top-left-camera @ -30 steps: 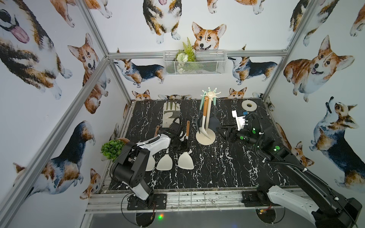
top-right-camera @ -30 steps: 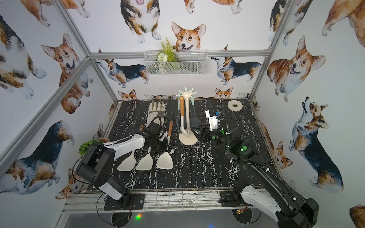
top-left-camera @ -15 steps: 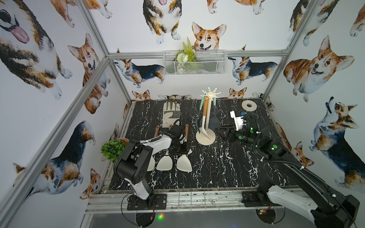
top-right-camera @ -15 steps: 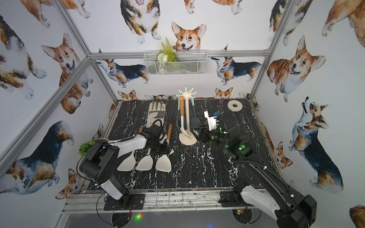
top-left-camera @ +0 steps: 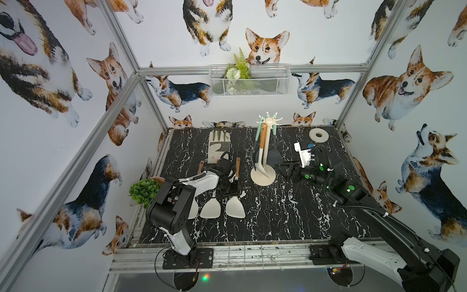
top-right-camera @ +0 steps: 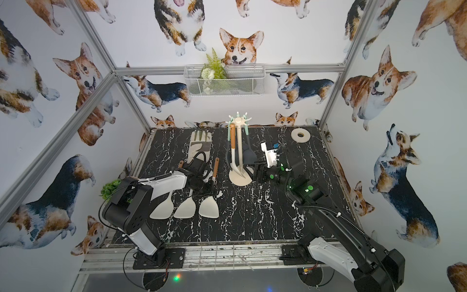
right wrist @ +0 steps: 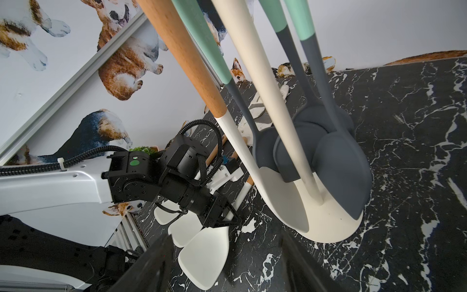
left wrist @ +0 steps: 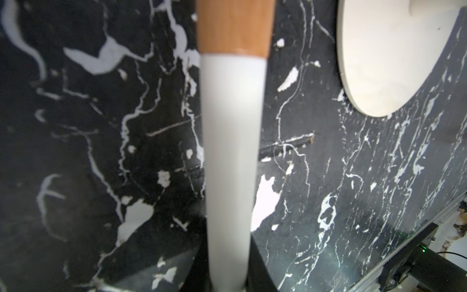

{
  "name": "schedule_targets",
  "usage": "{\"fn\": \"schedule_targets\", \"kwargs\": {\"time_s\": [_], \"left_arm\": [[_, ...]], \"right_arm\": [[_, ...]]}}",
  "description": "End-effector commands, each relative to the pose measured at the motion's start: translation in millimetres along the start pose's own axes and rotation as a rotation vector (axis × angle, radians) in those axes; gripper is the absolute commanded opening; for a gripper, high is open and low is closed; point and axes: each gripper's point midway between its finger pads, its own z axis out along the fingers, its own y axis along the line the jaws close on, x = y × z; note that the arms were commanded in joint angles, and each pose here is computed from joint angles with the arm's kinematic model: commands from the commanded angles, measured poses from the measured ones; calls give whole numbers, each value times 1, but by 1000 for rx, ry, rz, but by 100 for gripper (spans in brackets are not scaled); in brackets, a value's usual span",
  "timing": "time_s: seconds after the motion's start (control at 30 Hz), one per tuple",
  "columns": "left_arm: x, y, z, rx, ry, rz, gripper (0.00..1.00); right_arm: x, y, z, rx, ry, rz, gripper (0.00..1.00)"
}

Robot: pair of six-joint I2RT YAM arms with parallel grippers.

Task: Take the spatula off the kitchen utensil rack
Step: Place the spatula at the center of the board.

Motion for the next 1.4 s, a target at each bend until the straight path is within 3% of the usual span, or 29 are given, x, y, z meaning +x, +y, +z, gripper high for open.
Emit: {"fn": "schedule_targets", "kwargs": {"time_s": [0.0, 0.57, 1.0, 1.13, 1.37], "left_arm": [[4, 32, -1, -152, -12, -32, 5], [3, 46, -7, -232, -28, -50, 32], [-1, 42, -18, -240, -44, -41, 33], [-10, 29, -38, -207, -98, -28, 34], [-34, -1, -75, -136, -204, 52, 45]], "right_arm": [[-3, 3, 2, -19, -10, 7, 71], [1, 1, 3, -14, -2, 7, 71], [1, 0, 2, -12, -3, 10, 71], [0, 0, 2, -12, -2, 11, 71], [-1, 1, 3, -15, -7, 15, 71]]}}
